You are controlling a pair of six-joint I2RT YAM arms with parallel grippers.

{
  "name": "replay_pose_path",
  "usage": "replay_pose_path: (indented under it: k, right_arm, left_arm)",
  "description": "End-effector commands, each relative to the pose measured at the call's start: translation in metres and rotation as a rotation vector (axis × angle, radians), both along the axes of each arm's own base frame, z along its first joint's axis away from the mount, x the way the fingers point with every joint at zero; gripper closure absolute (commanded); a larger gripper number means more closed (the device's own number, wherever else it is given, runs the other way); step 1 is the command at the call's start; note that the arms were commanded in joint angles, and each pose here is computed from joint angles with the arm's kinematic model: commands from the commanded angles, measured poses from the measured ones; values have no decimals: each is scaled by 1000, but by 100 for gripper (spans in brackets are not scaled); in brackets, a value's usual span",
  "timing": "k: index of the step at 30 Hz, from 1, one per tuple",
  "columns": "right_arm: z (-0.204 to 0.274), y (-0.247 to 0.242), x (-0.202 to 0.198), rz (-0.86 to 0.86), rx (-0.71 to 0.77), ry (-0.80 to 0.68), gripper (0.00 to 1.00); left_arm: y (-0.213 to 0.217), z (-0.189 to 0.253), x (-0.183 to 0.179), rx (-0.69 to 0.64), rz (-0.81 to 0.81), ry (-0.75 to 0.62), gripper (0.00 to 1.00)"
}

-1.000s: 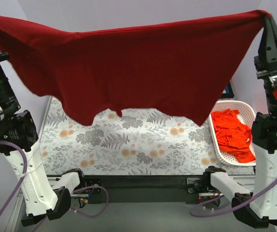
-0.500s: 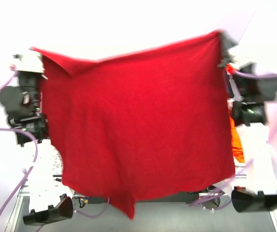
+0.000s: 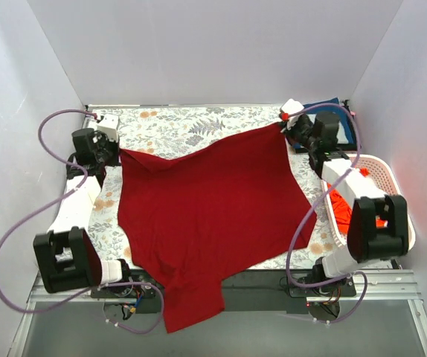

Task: Fold and stack the t-shirts
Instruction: Flatten the tshirt out

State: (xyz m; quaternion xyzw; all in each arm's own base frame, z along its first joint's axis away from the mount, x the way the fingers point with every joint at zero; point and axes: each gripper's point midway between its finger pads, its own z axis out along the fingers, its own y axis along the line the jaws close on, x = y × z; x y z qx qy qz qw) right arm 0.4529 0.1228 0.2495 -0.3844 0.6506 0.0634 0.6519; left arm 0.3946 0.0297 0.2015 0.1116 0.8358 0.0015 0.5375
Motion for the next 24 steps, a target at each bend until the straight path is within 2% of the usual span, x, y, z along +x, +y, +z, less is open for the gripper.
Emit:
replay_pose_path:
  k: [1, 2, 4, 5, 7, 8, 9, 10, 11, 12, 14, 15, 16, 17, 18, 19, 20, 22, 23, 24]
  right_arm:
    - [7, 15, 26, 26, -23, -76, 99]
    - [2, 16, 33, 20, -28, -67, 99]
    - [-8, 20, 51, 20, -43, -57, 99]
    - [-12, 20, 58, 7, -49, -53, 99]
    - [-30, 22, 75, -2, -63, -27, 99]
    - [-20, 22, 87, -26, -66, -53, 99]
    - [-39, 22, 98, -37, -76, -22, 99]
    - [-43, 24, 105, -42, -84, -23, 99]
    - [-32, 22, 120, -76, -91, -55, 99]
    - [-57, 21, 131, -94, -105, -18, 99]
    - [-49, 20, 153, -139, -117, -52, 99]
    - [-68, 21, 162, -145, -127, -28, 99]
    - [-71, 23, 168, -152, -130, -29, 95]
    - [-73, 23, 174, -166, -129, -28, 76]
    - [-74, 25, 183, -174, -123, -29, 67]
    - [-75, 25, 187, -182, -121, -23, 54]
    - [-74, 26, 191, -196, -119, -22, 31]
    - [-69, 26, 196, -223, -129, -12, 18]
    - [-65, 23, 196, -237, -133, -9, 12]
    - [-56, 21, 192, -240, -138, 2, 10]
  left_arm:
    - [10, -7, 20, 18, 74, 18, 100]
    - [14, -27, 27, 19, 88, 72, 100]
    - [27, -29, 43, 54, 136, 83, 100]
    - [31, -47, 52, 57, 147, 126, 100]
    - [38, -57, 66, 71, 171, 150, 100]
    - [41, -45, 81, 67, 184, 121, 100]
    - [43, -66, 91, 63, 187, 165, 100]
    - [46, -66, 101, 65, 204, 163, 100]
    - [49, -53, 118, 51, 225, 129, 100]
    - [51, -76, 129, 43, 232, 171, 100]
    - [60, -65, 157, 42, 275, 139, 100]
    - [61, -75, 161, 39, 278, 172, 100]
    - [61, -105, 168, 34, 272, 232, 100]
    - [60, -106, 176, 30, 269, 235, 100]
    - [60, -97, 188, 23, 265, 223, 92]
    - [58, -115, 193, 21, 253, 254, 79]
    - [56, -115, 196, 22, 248, 265, 58]
    - [58, -104, 211, 3, 265, 239, 43]
    - [57, -97, 213, 1, 263, 233, 41]
    - [58, -84, 215, -1, 266, 221, 39]
